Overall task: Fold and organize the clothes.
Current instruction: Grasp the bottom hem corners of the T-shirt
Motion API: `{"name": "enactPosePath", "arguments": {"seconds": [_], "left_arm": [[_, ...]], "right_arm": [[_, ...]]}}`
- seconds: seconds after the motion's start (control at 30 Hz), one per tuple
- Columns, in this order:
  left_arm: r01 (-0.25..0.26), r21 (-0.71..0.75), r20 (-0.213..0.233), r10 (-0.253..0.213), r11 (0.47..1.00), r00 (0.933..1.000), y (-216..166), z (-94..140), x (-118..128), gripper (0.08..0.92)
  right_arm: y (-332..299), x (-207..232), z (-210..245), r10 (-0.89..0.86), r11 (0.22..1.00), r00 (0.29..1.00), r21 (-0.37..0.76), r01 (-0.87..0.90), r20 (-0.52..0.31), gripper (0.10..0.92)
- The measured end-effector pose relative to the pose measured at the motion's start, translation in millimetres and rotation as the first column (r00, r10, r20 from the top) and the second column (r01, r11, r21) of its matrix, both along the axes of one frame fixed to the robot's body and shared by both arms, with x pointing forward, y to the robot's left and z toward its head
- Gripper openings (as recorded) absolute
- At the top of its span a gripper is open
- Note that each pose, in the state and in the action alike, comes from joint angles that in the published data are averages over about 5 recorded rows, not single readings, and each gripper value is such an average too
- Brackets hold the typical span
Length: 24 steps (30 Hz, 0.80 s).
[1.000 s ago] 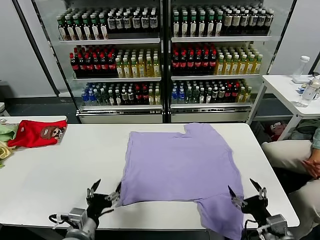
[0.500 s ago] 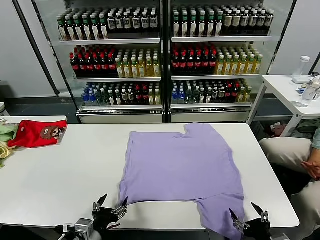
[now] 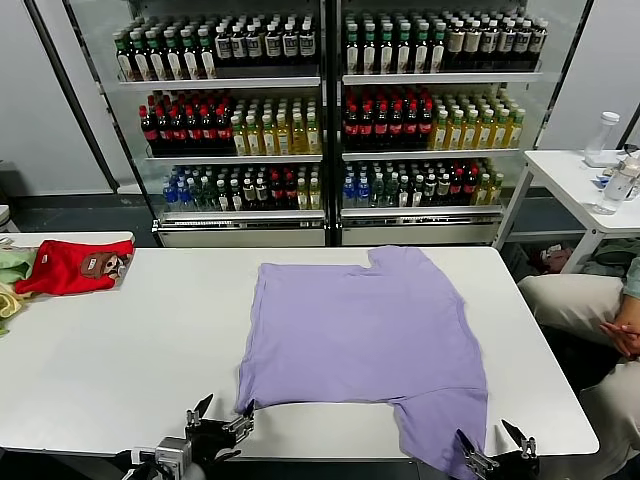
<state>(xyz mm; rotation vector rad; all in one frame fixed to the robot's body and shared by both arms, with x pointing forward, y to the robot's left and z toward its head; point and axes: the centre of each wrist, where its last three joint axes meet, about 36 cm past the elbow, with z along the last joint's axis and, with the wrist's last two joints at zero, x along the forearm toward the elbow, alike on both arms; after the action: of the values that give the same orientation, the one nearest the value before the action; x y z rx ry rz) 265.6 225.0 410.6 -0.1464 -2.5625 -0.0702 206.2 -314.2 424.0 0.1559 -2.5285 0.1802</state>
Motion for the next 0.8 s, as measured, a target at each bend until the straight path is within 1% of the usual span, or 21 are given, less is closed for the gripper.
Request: {"name": "enactPosePath", "arguments": {"seconds": [0.1, 0.27, 0.4, 0.63, 0.73, 0.8], "left_arm": [[0.002, -0.007, -0.003, -0.002, 1.0, 1.0, -0.7, -0.1, -0.9, 0.723], [0.007, -0.016, -0.004, -0.007, 1.0, 1.0, -2.9, -1.0, -2.2, 0.576], [0.007, -0.02, -0.004, -0.007, 1.0, 1.0, -3.8, -2.0, -2.8, 0.463], [0.007, -0.032, -0.003, -0.007, 0.999, 1.0, -6.0, -2.4, -5.2, 0.255], [0.006, -0.035, 0.004, -0.006, 0.999, 1.0, -6.0, -1.9, -5.0, 0.17], [0.006, -0.037, 0.012, -0.006, 0.999, 0.9999, -5.2, -0.6, -4.2, 0.125]], "right_arm": [[0.2, 0.7, -0.3, -0.003, 1.0, 1.0, 0.014, 0.003, -0.005, 0.63], [0.5, 1.7, -2.4, -0.006, 0.999, 1.0, 0.044, 0.007, -0.018, 0.5], [0.8, 2.7, -3.7, -0.007, 0.998, 1.0, 0.064, 0.009, -0.023, 0.379], [1.1, 7.7, -1.7, 0.001, 0.996, 1.0, 0.086, 0.0, -0.009, 0.18], [0.5, 11.6, 3.3, 0.006, 0.996, 1.0, 0.092, -0.006, 0.006, 0.124], [0.3, 13.4, 8.1, 0.01, 0.995, 1.0, 0.095, -0.011, 0.018, 0.114]]}}
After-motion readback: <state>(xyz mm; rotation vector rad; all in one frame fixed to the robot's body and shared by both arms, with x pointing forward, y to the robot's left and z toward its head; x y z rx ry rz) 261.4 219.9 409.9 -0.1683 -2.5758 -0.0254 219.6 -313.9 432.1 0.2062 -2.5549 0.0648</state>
